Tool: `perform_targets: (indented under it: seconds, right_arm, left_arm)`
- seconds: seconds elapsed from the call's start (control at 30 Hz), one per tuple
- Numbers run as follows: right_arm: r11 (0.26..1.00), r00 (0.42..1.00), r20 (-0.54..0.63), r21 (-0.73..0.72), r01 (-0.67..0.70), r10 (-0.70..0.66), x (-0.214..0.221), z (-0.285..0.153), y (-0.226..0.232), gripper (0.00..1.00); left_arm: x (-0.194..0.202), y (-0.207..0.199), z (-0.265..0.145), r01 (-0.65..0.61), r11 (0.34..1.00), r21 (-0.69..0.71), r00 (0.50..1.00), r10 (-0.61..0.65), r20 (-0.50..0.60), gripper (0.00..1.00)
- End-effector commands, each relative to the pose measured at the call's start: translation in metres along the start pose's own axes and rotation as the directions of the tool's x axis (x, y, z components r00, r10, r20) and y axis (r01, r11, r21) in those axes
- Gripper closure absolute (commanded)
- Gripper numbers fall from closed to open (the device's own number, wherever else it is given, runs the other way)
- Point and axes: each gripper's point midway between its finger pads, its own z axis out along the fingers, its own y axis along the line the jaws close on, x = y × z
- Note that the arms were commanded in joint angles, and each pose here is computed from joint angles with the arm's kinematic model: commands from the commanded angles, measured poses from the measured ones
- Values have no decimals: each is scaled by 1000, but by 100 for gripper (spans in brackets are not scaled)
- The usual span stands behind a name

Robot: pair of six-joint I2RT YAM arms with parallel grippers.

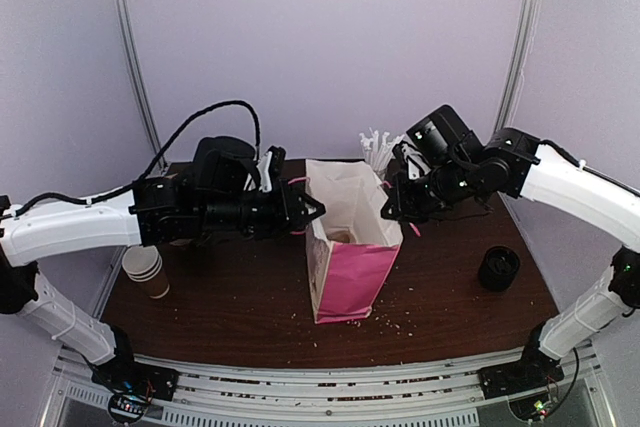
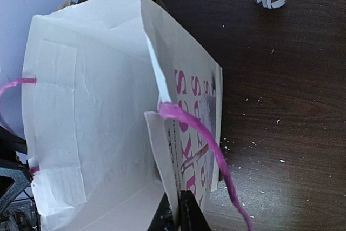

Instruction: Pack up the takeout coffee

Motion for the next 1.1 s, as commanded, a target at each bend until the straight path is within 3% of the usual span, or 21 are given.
perform_targets:
  seconds: [0.0,0.1,0.23,0.5,0.7,0.93,1.07]
  right_arm:
    - [997,998,-13,54,55,-54,-2,-5,-5,100]
    - [996,998,-17,56,62,-61,-4,-4,-4,100]
    - [996,998,-15,64,66,-66,-5,-3,-3,100]
    - [995,996,-3,58,84,-84,-7,-2,5,100]
    - [994,995,7,46,95,-96,-7,0,11,100]
    - [994,994,46,43,99,-101,-16,-7,15,100]
    - [993,988,100,34,116,-119,-35,-34,30,100]
  left_arm:
    - [4,-9,0,-124,992,-19,990,123,-73,57]
    - [5,-7,-1,-172,984,-51,981,166,-101,48]
    - [6,-2,-1,-229,968,-105,965,212,-153,43]
    - [-1,17,0,-336,908,-251,933,284,-220,41]
    - [-4,18,4,-363,889,-280,923,301,-240,58]
    - [-9,8,4,-362,893,-265,924,306,-231,100]
    - [-28,-21,-11,-353,909,-224,931,318,-177,100]
